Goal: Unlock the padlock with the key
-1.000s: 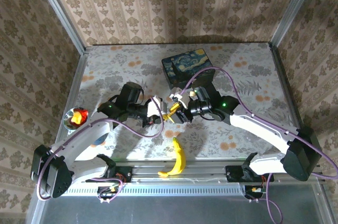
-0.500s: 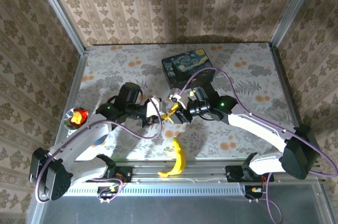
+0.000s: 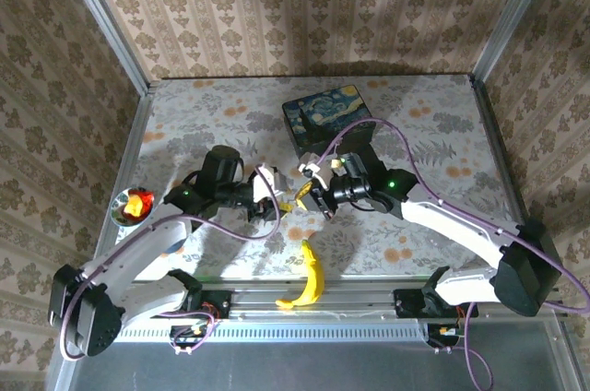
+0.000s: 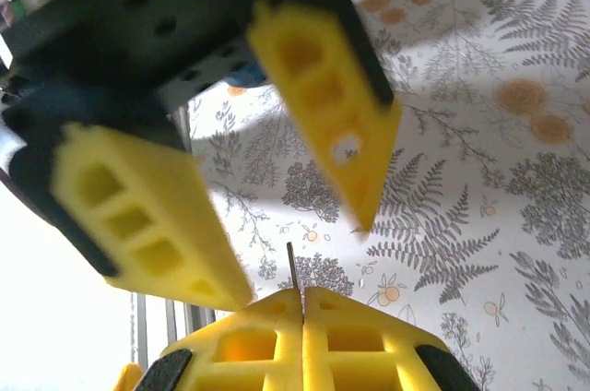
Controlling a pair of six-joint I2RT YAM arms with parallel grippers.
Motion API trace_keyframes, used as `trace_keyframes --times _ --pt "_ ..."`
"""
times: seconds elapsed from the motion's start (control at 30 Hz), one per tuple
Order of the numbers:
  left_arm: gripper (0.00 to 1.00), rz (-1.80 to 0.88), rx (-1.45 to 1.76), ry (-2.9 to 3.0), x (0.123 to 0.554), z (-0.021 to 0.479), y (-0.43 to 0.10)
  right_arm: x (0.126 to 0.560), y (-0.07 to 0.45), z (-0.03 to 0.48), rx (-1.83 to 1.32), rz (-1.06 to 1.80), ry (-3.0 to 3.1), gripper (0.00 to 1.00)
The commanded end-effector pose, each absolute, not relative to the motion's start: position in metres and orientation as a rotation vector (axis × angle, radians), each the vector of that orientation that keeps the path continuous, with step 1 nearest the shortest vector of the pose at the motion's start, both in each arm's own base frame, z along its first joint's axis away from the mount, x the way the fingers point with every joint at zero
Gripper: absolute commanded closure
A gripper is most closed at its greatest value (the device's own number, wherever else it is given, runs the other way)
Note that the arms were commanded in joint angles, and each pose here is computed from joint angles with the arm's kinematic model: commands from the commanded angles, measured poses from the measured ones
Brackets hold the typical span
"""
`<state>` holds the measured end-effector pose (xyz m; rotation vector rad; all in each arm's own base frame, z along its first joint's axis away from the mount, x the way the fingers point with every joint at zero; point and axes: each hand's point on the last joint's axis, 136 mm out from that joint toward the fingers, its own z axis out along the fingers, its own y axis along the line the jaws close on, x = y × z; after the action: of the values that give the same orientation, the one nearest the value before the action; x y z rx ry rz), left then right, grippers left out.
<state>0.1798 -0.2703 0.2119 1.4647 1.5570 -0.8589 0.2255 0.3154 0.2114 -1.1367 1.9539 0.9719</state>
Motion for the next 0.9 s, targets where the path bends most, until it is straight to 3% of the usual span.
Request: trace_keyframes --times 0.0,0.27,0.43,0.87 --pt "0.39 -0.843 1.25 1.547 0.196 0.248 -0.266 0.24 0.305 0.225 -1.001 0.978 1.936 1.0" --pt "0.28 -0.768 0.772 1.615 0.224 0.288 -0.23 0.253 0.292 0.234 -0.81 1.045 1.921 1.0" --pt "0.21 -0.867 0.679 1.676 0.22 0.288 -0.228 0.255 0.293 0.239 -0.742 1.101 1.916 1.0" --pt "0.48 -1.262 0.826 1.77 0.202 0.283 -0.273 0.249 0.307 0.261 -0.717 1.282 1.833 1.0"
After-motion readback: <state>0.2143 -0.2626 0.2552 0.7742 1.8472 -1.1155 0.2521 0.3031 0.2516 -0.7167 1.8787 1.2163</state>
